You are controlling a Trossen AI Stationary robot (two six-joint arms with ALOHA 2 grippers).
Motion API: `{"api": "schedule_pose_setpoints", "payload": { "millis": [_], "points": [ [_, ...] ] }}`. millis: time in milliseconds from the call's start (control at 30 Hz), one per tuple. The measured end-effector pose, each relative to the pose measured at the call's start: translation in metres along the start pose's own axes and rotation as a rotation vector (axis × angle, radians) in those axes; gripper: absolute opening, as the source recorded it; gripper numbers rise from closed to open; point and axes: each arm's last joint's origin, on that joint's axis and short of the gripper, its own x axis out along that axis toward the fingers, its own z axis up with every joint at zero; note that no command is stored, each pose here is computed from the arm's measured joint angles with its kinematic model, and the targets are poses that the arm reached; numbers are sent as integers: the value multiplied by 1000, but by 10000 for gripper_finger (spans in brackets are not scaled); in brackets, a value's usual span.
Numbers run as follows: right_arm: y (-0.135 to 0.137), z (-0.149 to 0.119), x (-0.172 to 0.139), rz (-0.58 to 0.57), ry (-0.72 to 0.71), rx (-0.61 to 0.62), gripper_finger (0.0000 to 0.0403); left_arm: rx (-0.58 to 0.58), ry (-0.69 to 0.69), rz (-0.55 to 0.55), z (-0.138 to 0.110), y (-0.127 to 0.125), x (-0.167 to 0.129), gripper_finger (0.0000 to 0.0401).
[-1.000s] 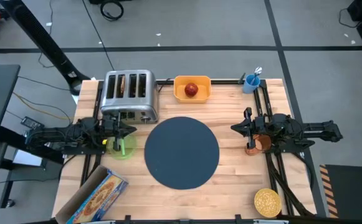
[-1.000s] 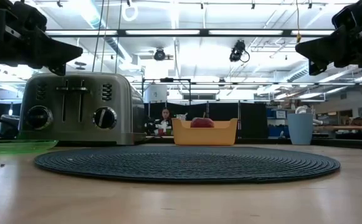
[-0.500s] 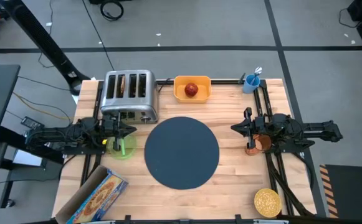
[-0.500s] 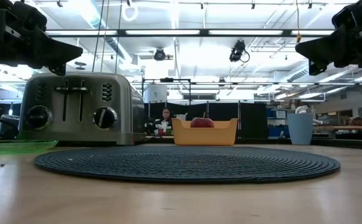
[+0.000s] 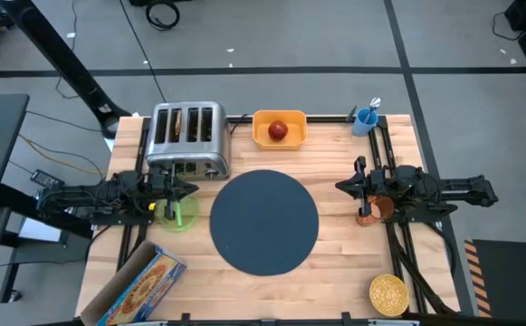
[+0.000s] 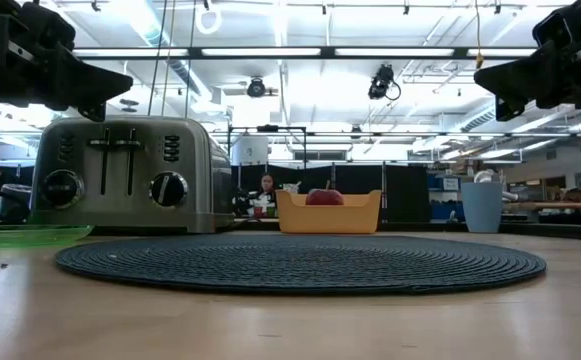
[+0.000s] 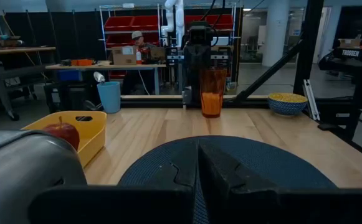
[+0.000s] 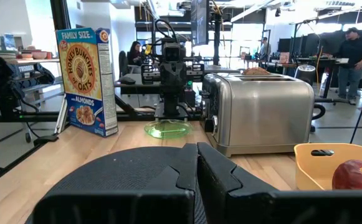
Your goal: Arrange a breakfast setting
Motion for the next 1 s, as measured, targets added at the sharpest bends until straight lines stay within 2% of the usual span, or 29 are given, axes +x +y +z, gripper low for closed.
{"api": "schedule_pose_setpoints", "payload": {
  "millis": [400, 767, 1000],
  "points": [
    [0, 0, 0, 0, -1, 0, 18, 0, -2, 0, 0, 0, 0, 23],
    [-2, 14, -1, -43, -140, 28, 18, 2, -4, 18, 0, 1, 0, 23],
    [-2, 16, -1, -61, -162, 62, 18, -5, -25, 33, 2, 1, 0, 23]
  ]
}}
